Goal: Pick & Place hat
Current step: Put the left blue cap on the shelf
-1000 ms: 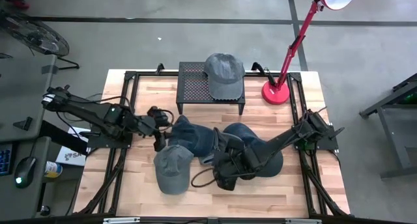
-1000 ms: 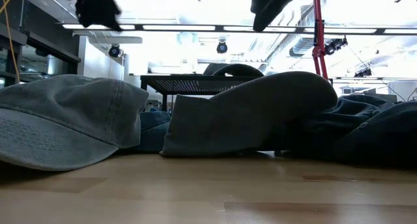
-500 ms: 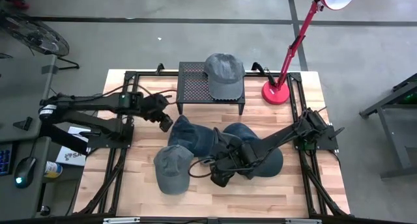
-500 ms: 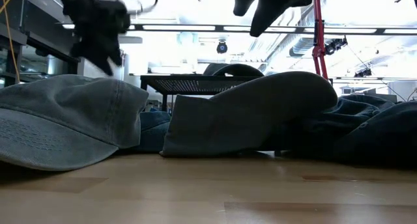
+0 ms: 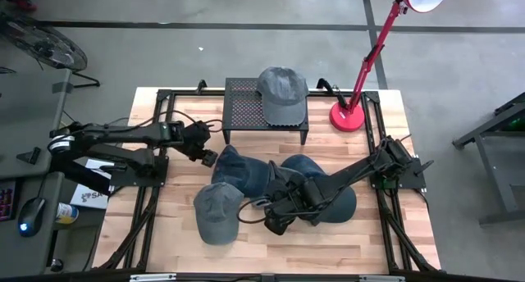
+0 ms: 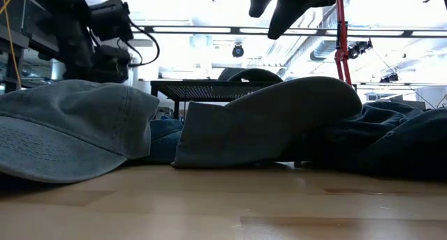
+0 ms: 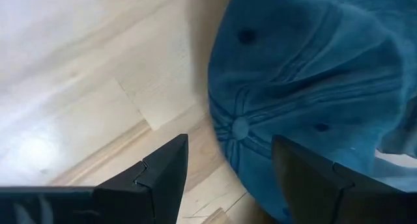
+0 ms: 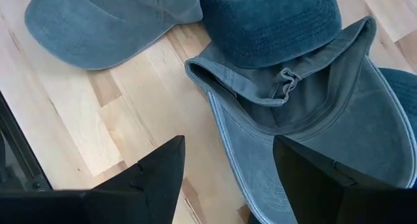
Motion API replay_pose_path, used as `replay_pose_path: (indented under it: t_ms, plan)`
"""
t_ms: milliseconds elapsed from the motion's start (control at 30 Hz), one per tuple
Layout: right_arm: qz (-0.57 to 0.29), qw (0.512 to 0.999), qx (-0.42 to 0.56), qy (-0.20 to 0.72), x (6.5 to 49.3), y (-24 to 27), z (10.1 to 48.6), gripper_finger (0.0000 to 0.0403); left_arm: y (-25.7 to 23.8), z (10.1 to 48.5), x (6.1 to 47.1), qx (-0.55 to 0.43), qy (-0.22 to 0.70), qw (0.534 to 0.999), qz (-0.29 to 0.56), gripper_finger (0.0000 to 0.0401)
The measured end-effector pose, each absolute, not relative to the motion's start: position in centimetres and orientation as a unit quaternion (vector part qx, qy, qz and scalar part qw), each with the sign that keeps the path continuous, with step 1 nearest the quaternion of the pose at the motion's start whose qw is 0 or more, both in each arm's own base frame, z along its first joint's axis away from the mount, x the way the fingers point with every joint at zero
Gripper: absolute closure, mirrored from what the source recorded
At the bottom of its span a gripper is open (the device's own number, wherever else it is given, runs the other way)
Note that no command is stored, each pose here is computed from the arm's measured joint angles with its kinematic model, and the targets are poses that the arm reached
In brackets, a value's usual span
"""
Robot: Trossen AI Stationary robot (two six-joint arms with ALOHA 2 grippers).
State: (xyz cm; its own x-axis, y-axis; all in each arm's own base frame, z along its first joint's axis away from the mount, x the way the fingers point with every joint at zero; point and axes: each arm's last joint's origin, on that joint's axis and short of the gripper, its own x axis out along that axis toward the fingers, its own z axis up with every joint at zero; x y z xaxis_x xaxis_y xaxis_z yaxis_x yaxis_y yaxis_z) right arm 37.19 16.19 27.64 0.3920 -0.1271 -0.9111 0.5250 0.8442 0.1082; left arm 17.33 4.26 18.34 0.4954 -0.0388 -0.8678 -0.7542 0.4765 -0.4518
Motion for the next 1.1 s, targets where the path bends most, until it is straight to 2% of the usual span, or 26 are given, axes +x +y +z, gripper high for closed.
replay_pose_path:
  t_ms: [267, 933, 1100]
  plan:
    - [-0.195, 0.815, 0.181, 0.516, 37.2, 16.2, 27.6, 0.0176, 4.3, 16.9, 18.9, -0.476, 0.438, 0.725, 0.237, 0.0185]
    - [-0.182, 0.818, 0.163, 0.521, 37.1, 16.2, 27.6, 0.0176, 2.0, 13.3, 21.4, -0.471, 0.468, 0.684, 0.301, 0.0185]
    - [-0.183, 0.818, 0.161, 0.522, 37.1, 16.2, 27.6, 0.0176, 2.1, 13.0, 21.2, -0.462, 0.471, 0.678, 0.324, 0.0213]
